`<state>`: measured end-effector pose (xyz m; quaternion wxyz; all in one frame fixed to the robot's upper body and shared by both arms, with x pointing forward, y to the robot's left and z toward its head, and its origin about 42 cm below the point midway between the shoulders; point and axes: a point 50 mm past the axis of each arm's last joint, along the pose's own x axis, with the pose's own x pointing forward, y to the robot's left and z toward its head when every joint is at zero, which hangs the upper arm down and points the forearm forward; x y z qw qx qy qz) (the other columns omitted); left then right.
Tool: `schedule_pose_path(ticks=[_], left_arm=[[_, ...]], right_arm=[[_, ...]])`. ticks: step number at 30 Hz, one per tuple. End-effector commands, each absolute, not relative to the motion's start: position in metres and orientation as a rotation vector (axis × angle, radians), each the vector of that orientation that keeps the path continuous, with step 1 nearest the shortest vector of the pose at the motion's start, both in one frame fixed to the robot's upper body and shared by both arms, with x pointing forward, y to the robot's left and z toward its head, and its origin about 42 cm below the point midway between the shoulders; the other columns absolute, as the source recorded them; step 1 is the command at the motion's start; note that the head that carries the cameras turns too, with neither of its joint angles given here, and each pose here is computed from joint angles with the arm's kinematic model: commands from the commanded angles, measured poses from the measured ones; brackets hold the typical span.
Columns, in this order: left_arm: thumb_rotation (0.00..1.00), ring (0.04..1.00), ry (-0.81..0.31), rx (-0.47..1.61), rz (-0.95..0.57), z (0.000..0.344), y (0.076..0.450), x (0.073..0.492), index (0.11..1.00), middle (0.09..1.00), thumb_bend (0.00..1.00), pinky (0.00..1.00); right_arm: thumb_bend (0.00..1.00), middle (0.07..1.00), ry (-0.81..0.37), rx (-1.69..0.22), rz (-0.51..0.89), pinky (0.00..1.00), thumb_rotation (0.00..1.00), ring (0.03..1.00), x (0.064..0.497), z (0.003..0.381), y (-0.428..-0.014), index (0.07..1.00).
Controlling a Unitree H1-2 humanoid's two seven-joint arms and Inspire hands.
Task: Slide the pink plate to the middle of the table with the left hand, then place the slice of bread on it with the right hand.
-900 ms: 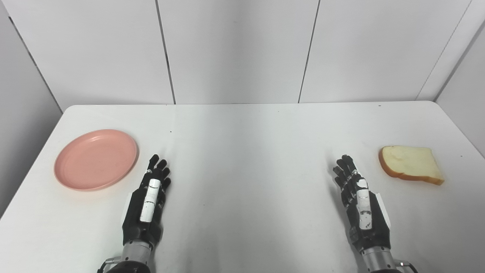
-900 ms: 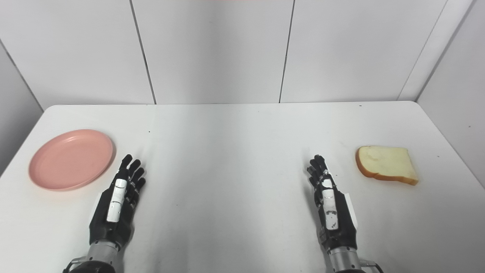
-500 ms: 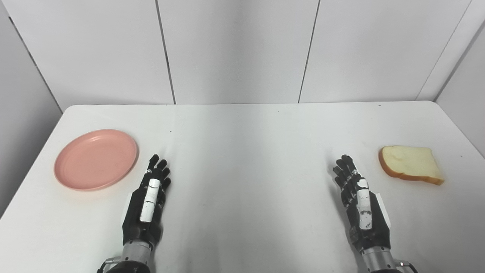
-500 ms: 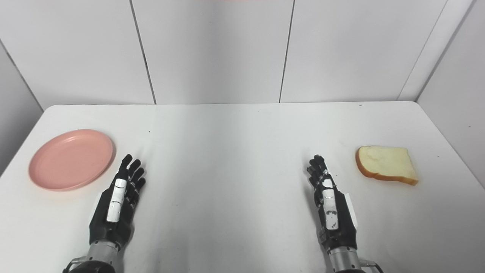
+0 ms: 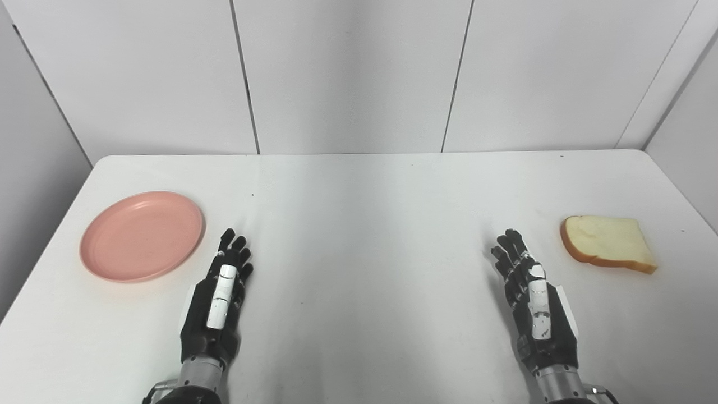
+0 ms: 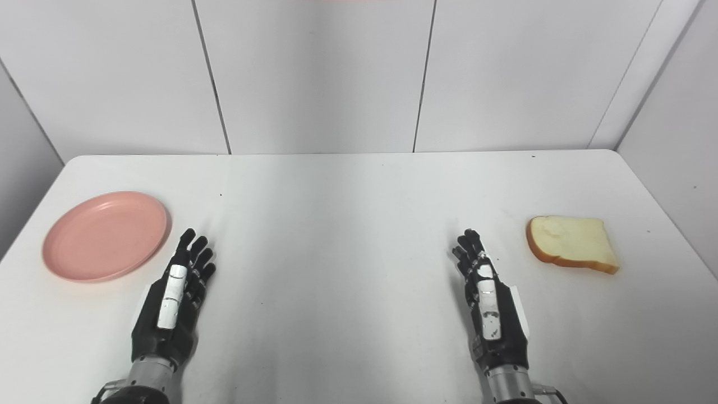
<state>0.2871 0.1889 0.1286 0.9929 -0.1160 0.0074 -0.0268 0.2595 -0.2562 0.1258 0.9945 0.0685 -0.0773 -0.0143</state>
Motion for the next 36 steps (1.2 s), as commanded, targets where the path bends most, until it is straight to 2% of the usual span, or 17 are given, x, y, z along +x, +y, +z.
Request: schedule_pose_path(ticks=[1,10,16,26,31,36], left_arm=[[0.76,0.98,-0.015,-0.247,-0.081,0.138,0.184,0.293,0.95,0.969,0.93,1.0],[0.76,0.974,-0.008,-0.253,-0.077,0.136,0.181,0.293,0.953,0.964,0.93,1.0],[0.74,0.962,0.003,-0.262,-0.077,0.127,0.171,0.295,0.933,0.948,0.89,0.99],[0.76,0.962,-0.003,-0.236,-0.091,0.103,0.145,0.3,0.947,0.956,0.88,0.99],[0.77,0.98,0.004,-0.237,-0.093,0.094,0.137,0.301,0.945,0.961,0.8,1.0],[0.77,0.974,0.01,-0.234,-0.085,0.086,0.133,0.302,0.94,0.956,0.78,1.0]], right_arm=[[0.88,0.942,-0.178,0.148,-0.022,1.0,0.98,0.937,0.261,0.127,-0.253,0.933],[0.87,0.946,-0.176,0.151,-0.023,1.0,0.98,0.943,0.261,0.126,-0.255,0.936],[0.89,0.96,-0.164,0.156,-0.01,1.0,0.97,0.964,0.262,0.116,-0.267,0.949],[0.82,0.965,-0.152,0.167,-0.006,1.0,1.0,0.957,0.264,0.094,-0.298,0.966],[0.81,0.964,-0.147,0.156,-0.008,1.0,1.0,0.958,0.266,0.082,-0.308,0.974],[0.78,0.979,-0.148,0.161,0.002,1.0,1.0,0.976,0.268,0.073,-0.313,0.997]])
